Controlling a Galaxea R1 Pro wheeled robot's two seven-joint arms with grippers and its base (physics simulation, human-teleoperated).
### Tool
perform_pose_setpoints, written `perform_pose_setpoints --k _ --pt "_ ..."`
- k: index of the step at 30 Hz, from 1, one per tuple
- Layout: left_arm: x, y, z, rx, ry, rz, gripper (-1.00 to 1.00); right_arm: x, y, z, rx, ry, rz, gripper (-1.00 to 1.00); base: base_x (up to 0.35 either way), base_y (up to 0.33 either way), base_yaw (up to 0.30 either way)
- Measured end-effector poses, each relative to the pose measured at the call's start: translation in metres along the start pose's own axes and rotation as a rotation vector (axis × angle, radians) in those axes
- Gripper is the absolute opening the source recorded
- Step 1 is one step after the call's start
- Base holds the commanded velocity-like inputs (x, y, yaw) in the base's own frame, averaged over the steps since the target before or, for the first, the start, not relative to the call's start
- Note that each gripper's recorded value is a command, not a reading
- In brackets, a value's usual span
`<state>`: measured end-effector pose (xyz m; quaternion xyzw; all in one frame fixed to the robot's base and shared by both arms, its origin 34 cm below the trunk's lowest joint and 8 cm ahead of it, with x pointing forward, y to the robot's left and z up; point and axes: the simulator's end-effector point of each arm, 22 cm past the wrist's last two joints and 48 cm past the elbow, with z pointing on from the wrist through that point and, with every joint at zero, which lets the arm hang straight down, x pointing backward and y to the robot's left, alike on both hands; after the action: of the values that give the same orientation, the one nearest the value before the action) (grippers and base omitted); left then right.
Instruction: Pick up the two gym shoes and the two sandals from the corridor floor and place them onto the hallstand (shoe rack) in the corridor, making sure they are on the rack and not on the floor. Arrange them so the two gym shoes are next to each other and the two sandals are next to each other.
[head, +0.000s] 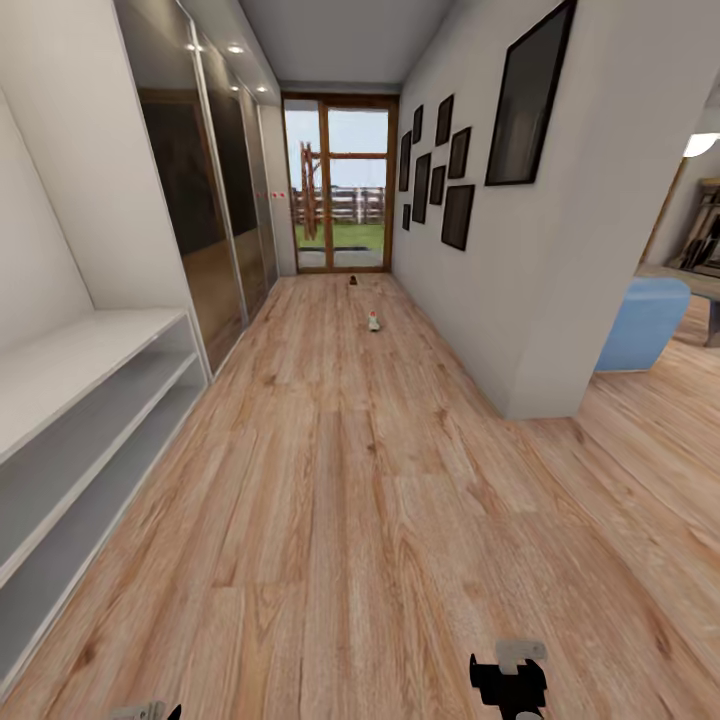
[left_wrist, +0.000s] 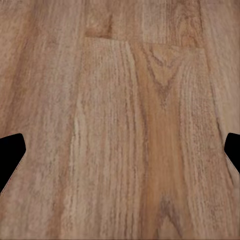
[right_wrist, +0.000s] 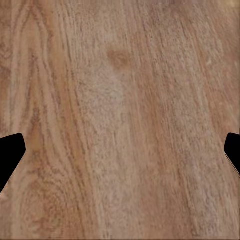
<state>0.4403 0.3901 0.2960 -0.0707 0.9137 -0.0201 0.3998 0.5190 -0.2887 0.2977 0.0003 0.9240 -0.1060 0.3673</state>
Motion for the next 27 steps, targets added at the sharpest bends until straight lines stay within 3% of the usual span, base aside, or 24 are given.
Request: perform_pose_setpoints --k 27 --pt "-0.0002 0.0000 0.0001 0.000 0.000 0.000 1.00 -0.0013 -0.0012 0.0003 0.002 -0.004 0.003 1.00 0.340 0.000 0.000"
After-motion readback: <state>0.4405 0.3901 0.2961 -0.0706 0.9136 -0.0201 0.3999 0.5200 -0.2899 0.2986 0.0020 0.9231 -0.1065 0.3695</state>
